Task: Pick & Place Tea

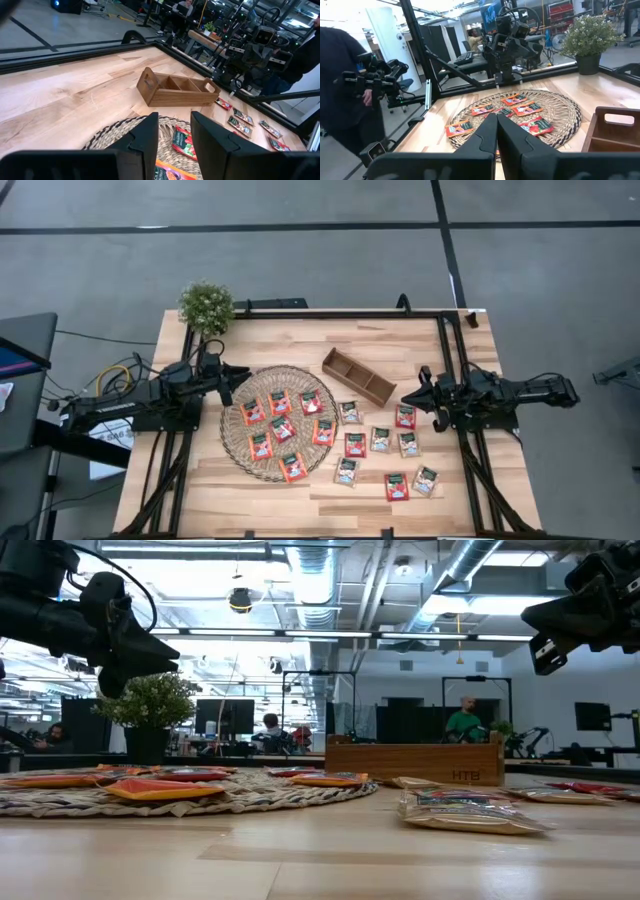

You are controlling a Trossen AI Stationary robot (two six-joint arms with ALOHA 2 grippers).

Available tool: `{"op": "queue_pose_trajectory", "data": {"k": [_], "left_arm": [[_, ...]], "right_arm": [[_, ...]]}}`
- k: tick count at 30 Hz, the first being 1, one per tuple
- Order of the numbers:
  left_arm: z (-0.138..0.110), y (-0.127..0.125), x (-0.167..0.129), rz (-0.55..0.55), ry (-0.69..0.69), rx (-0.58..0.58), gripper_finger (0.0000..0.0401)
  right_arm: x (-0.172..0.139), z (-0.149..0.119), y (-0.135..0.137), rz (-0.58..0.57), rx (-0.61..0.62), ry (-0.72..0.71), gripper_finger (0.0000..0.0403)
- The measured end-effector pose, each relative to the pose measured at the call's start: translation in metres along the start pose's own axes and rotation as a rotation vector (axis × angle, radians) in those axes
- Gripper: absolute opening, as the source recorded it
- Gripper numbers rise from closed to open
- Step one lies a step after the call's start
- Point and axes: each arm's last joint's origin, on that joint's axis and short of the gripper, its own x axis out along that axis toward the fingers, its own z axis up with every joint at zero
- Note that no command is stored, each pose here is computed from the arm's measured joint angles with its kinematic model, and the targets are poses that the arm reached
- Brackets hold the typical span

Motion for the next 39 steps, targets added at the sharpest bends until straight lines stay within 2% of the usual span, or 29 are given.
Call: {"op": "queue_pose_trajectory", "data": {"k": [33, 39], "left_arm": [[0.0, 0.0, 0.0, 0.0, 0.0, 0.0, 0.0105], [-0.0001, 0.0001, 0.0, 0.0, 0.0, -0.001, 0.0105]], "right_arm": [[-0.0001, 0.0014, -0.0013, -0.031, -0.025, -0.016, 0.0003], [-0.0002, 0.006, -0.0004, -0.019, 0.092, -0.066, 0.0003]]}}
